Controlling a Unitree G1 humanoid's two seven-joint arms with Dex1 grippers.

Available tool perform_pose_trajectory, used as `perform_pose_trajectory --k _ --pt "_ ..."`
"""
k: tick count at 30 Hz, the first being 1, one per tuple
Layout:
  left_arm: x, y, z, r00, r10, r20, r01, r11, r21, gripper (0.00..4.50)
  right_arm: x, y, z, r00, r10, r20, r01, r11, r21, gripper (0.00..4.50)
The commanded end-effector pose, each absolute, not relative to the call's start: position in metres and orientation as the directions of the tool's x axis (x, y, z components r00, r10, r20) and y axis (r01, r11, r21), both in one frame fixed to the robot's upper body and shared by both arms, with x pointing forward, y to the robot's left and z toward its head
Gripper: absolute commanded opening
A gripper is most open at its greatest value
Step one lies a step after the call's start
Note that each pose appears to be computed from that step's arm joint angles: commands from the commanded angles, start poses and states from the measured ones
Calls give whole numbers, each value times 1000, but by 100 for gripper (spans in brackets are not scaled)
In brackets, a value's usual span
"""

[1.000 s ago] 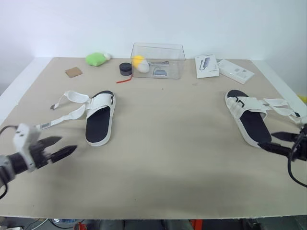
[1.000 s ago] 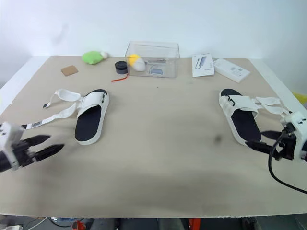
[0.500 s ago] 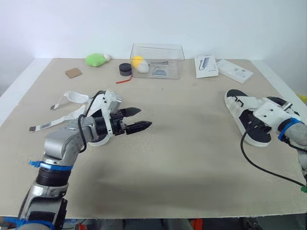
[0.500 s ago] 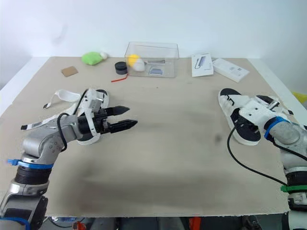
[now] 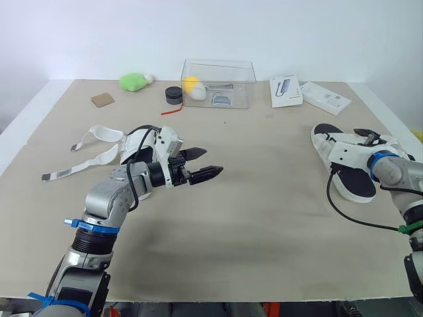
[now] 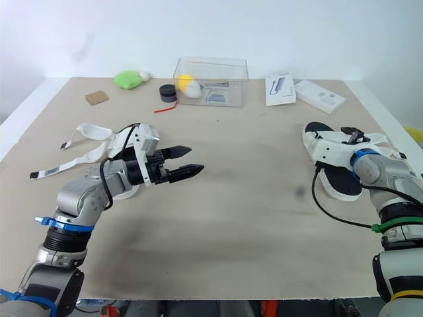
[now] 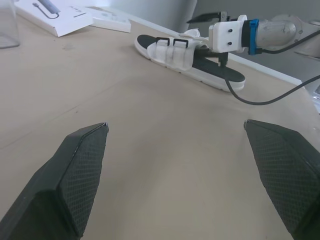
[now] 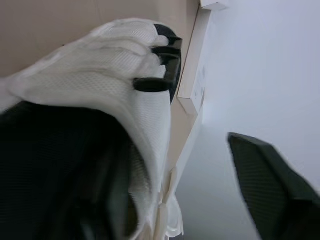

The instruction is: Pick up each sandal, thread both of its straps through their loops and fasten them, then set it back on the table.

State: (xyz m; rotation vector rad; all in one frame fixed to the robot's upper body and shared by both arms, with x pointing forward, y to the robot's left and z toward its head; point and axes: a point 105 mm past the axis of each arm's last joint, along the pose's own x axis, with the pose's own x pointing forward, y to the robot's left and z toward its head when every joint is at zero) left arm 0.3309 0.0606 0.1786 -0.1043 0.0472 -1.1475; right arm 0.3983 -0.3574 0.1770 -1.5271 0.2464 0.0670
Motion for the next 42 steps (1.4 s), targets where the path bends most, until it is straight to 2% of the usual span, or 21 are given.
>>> perform_pose_trajectory --k 1,5,6,8,10,14,15,19,22,24,28,32,37,42 --pt "331 65 190 422 -905 54 906 418 -65 450 400 -361 192 981 -117 -154 -148 55 -987 199" --pt "332 67 189 426 -903 49 904 423 -62 450 398 -360 193 984 -96 -150 -144 66 -987 33" --pt "333 68 189 428 -903 47 903 425 -61 450 398 -358 195 986 -74 -147 -142 68 -988 8" --pt "334 70 188 430 -902 42 902 428 -58 450 396 -354 200 991 -30 -128 -125 92 -988 8" --pt "336 75 188 439 -898 33 898 437 -52 450 395 -339 212 992 82 -91 -103 150 -983 8" --pt "341 92 189 463 -886 17 886 462 -39 450 375 -271 236 867 498 -33 -157 209 -965 8" --pt "341 95 190 466 -885 16 885 465 -39 450 372 -260 238 834 551 -24 -175 222 -959 8" --pt "343 109 194 475 -880 20 878 473 -71 450 349 -206 219 618 774 -135 -248 29 -968 8" --pt "342 119 197 490 -872 16 870 488 -70 450 325 -175 201 419 879 -227 -181 -164 -970 8" --pt "340 125 198 506 -863 10 861 504 -65 450 310 -167 190 304 903 -303 -90 -289 -953 8" --pt "337 131 199 522 -853 7 852 520 -61 450 302 -166 182 217 898 -383 -10 -390 -921 8" --pt "330 135 199 549 -836 11 834 548 -66 450 310 -170 183 244 839 -487 11 -505 -863 8" --pt "325 136 196 563 -827 7 825 561 -76 450 317 -171 192 271 836 -477 40 -505 -862 8" --pt "324 134 196 559 -829 10 826 556 -85 450 306 -171 183 224 826 -517 74 -544 -836 8"
